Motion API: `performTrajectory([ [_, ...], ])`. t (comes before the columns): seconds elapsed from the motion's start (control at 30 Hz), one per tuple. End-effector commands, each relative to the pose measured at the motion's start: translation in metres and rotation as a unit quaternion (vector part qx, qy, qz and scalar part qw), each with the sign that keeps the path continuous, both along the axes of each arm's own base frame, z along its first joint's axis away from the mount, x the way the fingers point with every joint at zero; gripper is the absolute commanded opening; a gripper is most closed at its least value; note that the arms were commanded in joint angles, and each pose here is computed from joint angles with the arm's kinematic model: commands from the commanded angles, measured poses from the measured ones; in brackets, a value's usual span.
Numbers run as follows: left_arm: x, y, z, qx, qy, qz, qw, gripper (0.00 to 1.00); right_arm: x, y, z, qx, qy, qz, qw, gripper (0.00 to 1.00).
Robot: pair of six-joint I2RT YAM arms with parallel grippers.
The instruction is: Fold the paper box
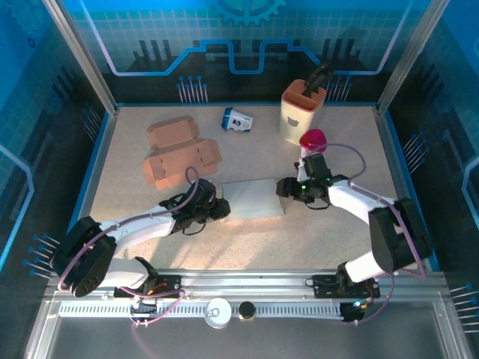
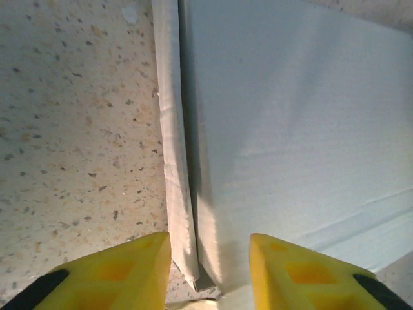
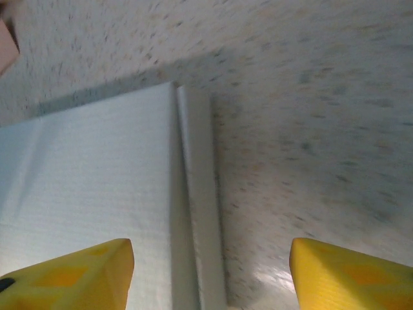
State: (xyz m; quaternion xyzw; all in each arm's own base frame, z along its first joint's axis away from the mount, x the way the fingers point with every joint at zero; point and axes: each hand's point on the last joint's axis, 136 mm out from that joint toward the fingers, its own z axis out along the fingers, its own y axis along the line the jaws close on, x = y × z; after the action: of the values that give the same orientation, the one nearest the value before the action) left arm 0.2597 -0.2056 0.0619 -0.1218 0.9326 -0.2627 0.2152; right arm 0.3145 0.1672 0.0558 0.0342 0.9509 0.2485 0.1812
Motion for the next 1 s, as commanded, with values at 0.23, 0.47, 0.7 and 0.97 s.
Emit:
performTrajectory([
  [0.23,0.032,0.016,0.015,-0.047,0.007,-0.020,0.999,0.42,0.007,0.017,-0.016,-0.003,0.009,0.030,1.000,0.36],
  [0.47,0.045,-0.005,-0.009,-0.080,0.023,-0.043,0.996,0.38,0.002,0.020,-0.019,0.012,0.019,0.035,0.999,0.35],
  [0.7,0.040,-0.008,-0.025,-0.092,0.027,-0.038,0.995,0.30,0.000,0.018,-0.018,0.058,0.024,0.028,0.998,0.39],
  [0.97,0.030,0.003,-0.051,-0.080,0.039,-0.020,0.996,0.13,0.004,0.005,-0.010,0.109,0.017,0.028,0.994,0.63],
])
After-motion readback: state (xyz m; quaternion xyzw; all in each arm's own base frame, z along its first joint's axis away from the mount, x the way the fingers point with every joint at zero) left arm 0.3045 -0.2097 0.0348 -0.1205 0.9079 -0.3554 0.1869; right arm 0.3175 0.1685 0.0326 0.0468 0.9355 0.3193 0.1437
